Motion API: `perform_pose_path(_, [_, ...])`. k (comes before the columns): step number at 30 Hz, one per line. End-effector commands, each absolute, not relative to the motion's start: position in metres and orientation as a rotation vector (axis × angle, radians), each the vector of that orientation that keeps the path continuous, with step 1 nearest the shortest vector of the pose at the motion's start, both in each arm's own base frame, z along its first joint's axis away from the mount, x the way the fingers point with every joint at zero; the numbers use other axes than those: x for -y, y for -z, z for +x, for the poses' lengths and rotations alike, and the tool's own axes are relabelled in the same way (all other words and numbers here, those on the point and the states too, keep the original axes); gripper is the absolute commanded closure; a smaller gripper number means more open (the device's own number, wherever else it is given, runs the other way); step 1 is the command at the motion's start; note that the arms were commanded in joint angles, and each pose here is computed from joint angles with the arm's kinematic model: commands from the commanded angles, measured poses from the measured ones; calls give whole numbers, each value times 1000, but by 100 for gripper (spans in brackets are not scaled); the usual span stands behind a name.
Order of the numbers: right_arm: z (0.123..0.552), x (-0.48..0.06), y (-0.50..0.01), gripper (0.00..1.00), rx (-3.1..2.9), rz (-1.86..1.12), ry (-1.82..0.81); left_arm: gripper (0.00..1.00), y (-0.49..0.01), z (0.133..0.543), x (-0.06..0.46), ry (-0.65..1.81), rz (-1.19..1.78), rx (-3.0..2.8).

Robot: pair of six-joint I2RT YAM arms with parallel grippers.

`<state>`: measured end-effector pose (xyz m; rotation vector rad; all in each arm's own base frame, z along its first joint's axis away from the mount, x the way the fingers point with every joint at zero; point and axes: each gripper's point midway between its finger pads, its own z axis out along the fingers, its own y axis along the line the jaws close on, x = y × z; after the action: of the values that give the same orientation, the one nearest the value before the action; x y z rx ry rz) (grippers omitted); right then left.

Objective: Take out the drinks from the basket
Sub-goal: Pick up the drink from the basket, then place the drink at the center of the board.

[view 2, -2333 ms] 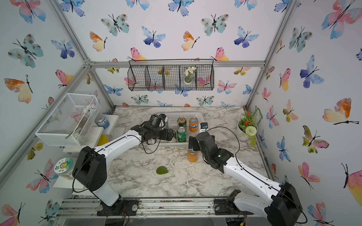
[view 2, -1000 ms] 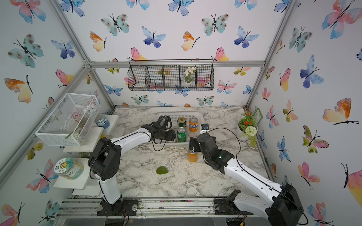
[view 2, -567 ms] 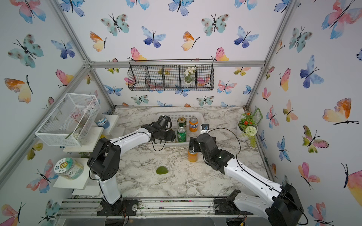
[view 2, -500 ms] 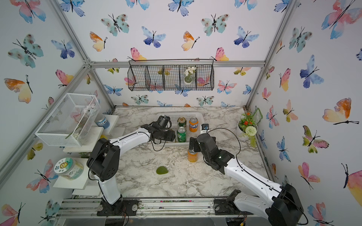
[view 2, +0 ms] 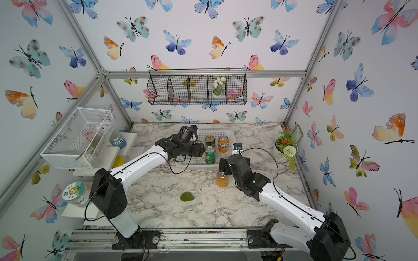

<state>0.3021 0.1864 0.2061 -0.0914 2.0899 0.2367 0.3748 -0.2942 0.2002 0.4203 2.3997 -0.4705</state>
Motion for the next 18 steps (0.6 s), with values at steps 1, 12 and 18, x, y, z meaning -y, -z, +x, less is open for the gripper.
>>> perform_pose_path(1, [303, -175, -222, 0, -2044, -32, -194, 37, -253, 359, 299, 480, 465, -2272])
perform_pose_path(12, [300, -147, -238, 1, -1972, 78, -122, 37, -251, 301, 293, 500, 520, -2266])
perform_pose_path(18, [301, -144, -238, 1, -1969, 98, -117, 38, -209, 281, 304, 490, 563, -2350])
